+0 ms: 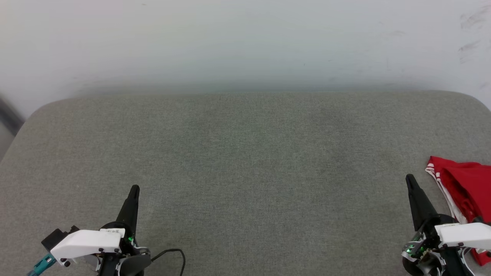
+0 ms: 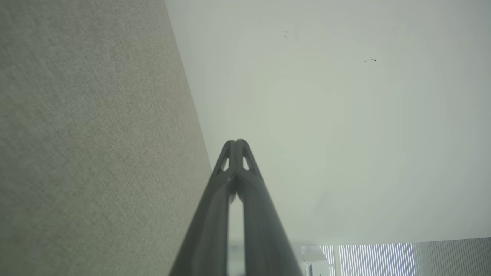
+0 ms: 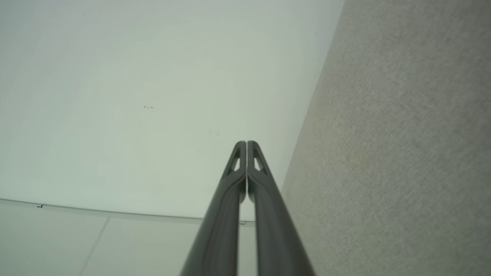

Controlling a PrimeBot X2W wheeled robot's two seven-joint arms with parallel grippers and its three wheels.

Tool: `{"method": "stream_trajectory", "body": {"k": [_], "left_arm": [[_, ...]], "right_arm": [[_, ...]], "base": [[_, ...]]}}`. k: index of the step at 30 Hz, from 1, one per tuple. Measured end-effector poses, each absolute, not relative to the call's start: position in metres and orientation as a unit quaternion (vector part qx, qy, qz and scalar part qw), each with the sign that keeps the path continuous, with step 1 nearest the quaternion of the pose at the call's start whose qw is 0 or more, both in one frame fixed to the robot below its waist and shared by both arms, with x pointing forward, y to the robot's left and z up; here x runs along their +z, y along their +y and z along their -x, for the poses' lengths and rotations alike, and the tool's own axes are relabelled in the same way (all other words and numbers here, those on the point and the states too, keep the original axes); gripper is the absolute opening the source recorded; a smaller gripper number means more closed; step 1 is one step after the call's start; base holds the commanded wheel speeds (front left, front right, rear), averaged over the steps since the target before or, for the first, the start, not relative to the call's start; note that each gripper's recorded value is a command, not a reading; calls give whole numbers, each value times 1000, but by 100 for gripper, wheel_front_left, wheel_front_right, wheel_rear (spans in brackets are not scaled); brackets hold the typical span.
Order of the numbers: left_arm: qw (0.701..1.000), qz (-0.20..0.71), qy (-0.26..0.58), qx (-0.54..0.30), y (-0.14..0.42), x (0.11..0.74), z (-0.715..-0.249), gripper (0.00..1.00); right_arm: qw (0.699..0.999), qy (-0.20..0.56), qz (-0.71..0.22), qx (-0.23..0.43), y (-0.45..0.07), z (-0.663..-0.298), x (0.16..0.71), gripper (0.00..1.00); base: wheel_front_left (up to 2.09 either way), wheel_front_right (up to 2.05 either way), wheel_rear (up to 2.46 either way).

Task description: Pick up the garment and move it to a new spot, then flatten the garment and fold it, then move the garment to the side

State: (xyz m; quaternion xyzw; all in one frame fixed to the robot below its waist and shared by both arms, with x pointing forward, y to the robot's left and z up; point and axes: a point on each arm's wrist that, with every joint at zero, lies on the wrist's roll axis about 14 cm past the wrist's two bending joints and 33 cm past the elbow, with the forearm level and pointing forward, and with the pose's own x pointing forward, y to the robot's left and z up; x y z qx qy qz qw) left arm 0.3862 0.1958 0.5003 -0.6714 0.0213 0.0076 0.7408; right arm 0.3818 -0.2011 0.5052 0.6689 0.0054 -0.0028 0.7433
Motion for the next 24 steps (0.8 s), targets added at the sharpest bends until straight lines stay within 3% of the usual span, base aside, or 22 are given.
{"method": "stream_trajectory", "body": {"k": [15, 24], "left_arm": [[706, 708, 3, 3, 200, 504, -388, 0], [706, 709, 2, 3, 200, 505, -388, 0]], "right_arm": [[708, 3, -707, -5, -201, -387, 504, 0], [707, 3, -707, -4, -201, -387, 504, 0]], "base": [[0, 0, 0], [0, 0, 0]]}}
